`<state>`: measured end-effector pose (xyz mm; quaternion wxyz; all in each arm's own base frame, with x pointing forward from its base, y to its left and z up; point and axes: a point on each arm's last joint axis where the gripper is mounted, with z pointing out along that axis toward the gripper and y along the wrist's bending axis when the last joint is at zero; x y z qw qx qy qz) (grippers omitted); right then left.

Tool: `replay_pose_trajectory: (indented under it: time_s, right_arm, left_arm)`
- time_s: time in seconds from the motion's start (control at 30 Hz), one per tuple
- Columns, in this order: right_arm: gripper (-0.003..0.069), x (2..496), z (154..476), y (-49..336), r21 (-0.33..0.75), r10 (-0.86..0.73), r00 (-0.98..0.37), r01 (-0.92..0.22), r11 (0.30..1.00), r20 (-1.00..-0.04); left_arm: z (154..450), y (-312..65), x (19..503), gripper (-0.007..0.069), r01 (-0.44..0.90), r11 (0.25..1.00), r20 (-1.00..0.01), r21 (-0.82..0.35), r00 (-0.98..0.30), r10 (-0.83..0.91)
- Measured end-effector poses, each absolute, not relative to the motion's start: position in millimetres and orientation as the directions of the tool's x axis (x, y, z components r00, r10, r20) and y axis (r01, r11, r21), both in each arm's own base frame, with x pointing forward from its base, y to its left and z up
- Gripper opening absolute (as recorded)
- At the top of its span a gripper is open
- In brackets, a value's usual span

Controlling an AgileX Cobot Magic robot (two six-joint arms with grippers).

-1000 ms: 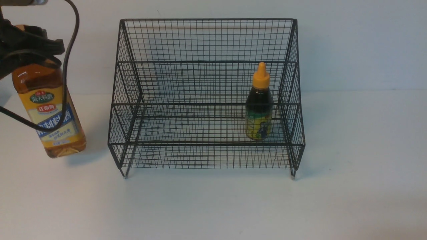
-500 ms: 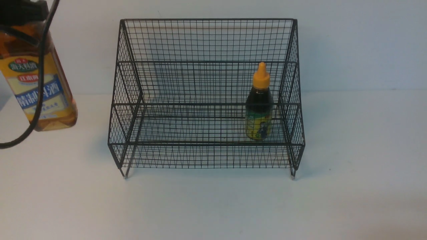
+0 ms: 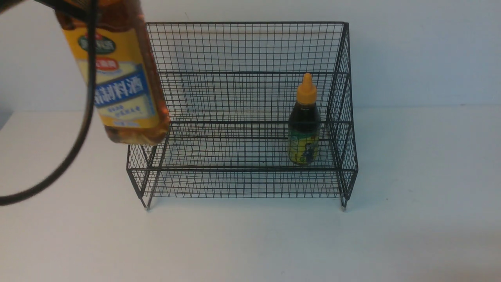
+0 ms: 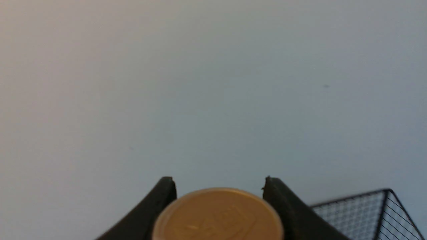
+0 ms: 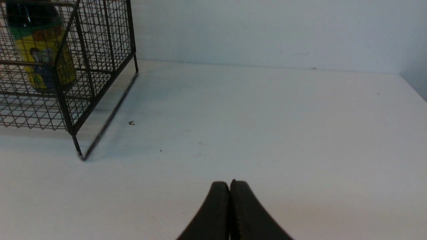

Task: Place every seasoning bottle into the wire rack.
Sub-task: Use the left arm to put the condiment bottle back on the shelf

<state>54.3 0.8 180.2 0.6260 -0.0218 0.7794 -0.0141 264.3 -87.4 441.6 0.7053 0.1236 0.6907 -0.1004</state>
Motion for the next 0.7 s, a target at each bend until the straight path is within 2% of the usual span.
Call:
replay_pose_trajectory:
  time_s: [0.03, 0.07, 0.4, 0.7]
  right_arm:
    - [-0.0015, 54.3, 180.2, 0.8, -0.049, -0.052, -0.215, -0.016, 0.999, -0.975]
    - [-0.0015, 54.3, 180.2, 0.8, -0.049, -0.052, -0.215, -0.016, 0.999, -0.975]
    - [-0.0015, 54.3, 180.2, 0.8, -0.049, -0.052, -0.215, -0.016, 0.999, -0.975]
    - [-0.0015, 54.3, 180.2, 0.8, -0.049, -0.052, -0.215, -0.016, 0.999, -0.975]
  left_arm:
    - [431.1, -98.4, 271.4, 0.0302, 0.423, 0.906, -0.999, 0.025, -0.008, 0.031]
    - [426.7, -102.8, 274.9, 0.0302, 0.353, 0.935, -0.999, 0.024, -0.026, 0.035]
    - [384.3, -121.7, 311.8, 0.0302, 0.360, 0.932, -0.989, -0.032, -0.146, 0.023]
    - [364.8, -124.8, 317.9, 0.0302, 0.358, 0.932, -0.967, -0.055, -0.252, 0.040]
